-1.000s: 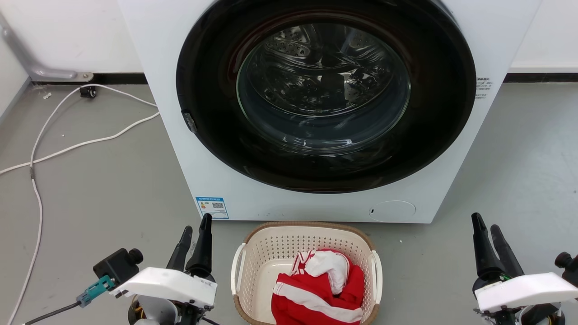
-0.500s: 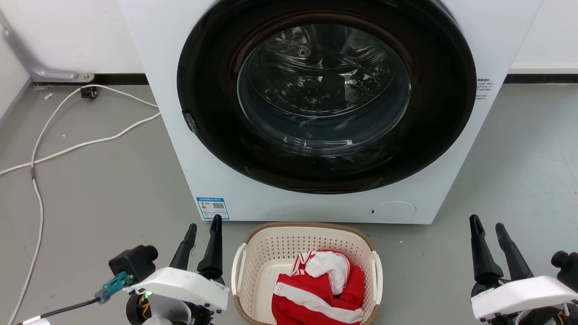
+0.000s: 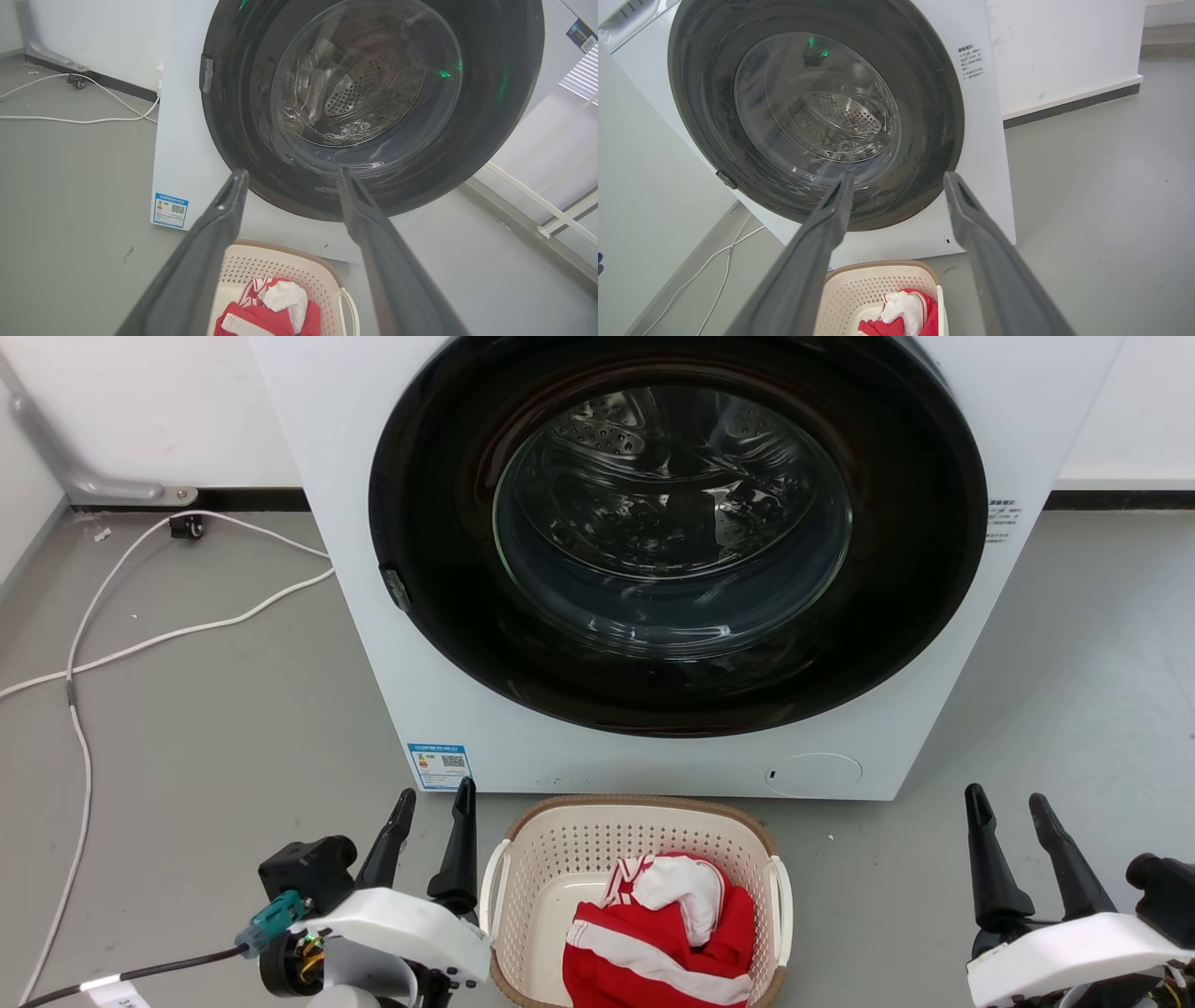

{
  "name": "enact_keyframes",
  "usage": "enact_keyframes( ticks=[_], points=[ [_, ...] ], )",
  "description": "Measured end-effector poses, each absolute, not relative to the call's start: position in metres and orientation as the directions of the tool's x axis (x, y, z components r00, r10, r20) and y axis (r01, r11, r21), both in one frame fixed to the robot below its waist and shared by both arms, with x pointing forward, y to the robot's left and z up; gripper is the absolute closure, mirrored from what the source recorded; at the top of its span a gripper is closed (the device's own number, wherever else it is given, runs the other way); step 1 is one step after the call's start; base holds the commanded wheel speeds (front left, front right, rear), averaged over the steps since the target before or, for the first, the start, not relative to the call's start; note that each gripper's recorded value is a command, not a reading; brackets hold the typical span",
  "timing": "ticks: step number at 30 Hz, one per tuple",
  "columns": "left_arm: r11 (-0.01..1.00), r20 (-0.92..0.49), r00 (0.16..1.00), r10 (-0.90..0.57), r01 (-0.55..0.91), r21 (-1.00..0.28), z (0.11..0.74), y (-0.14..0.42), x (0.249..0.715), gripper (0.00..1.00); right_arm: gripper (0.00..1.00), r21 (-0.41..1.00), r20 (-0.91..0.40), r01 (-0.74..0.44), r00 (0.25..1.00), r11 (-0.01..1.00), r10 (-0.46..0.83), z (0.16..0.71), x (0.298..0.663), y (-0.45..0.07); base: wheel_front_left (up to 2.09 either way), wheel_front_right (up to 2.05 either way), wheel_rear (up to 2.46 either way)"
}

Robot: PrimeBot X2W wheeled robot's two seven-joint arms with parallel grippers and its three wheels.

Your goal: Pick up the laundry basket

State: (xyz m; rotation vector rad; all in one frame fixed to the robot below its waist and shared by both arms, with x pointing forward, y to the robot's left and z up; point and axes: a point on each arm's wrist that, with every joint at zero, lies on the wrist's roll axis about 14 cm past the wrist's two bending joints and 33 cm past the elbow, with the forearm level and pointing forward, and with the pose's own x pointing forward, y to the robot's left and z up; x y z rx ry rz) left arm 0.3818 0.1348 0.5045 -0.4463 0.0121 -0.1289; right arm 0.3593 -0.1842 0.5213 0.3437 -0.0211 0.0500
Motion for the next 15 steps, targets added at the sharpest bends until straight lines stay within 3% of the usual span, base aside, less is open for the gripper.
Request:
enact_keyframes(
  ticks=[15],
  points=[
    [0.943, 0.036, 0.989, -0.143, 0.148, -0.297, 0.5060, 0.1293, 0.3812, 0.00, 0.00, 0.220, 0.028, -0.066, 0.998, 0.973, 0.061, 0.5222, 0.3559, -0.1806, 0.00, 0.00, 0.00]
  ],
)
